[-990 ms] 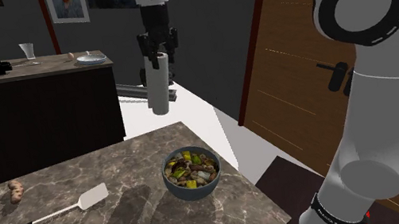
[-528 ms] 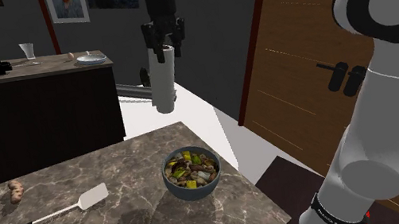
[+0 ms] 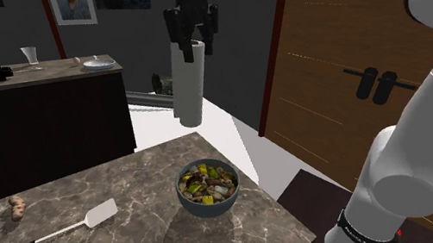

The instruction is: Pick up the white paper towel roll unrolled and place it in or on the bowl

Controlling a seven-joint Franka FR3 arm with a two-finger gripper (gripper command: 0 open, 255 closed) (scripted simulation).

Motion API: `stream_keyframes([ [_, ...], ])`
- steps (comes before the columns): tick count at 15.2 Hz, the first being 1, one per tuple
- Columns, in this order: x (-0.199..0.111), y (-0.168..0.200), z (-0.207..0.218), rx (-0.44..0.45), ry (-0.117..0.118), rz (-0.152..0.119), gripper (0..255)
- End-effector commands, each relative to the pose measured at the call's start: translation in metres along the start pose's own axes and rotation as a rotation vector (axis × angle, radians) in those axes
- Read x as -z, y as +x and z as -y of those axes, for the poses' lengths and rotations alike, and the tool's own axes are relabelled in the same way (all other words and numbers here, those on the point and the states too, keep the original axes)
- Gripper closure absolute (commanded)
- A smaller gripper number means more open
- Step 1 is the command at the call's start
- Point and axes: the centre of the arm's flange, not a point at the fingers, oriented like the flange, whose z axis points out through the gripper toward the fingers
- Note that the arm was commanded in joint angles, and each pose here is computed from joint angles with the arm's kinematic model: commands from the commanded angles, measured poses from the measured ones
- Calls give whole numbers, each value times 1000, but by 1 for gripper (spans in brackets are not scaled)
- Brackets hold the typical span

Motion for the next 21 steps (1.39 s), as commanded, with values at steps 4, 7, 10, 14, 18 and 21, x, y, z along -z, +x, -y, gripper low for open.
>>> stream_keyframes([
  [4,22,-58,24,0,0,1,255],
  [7,15,-67,29,0,0,1,255],
  [10,0,-66,30,0,0,1,255],
  [14,-21,-64,31,0,0,1,255],
  [18,-42,-62,33,0,0,1,255],
  [21,-58,-61,34,0,0,1,255],
])
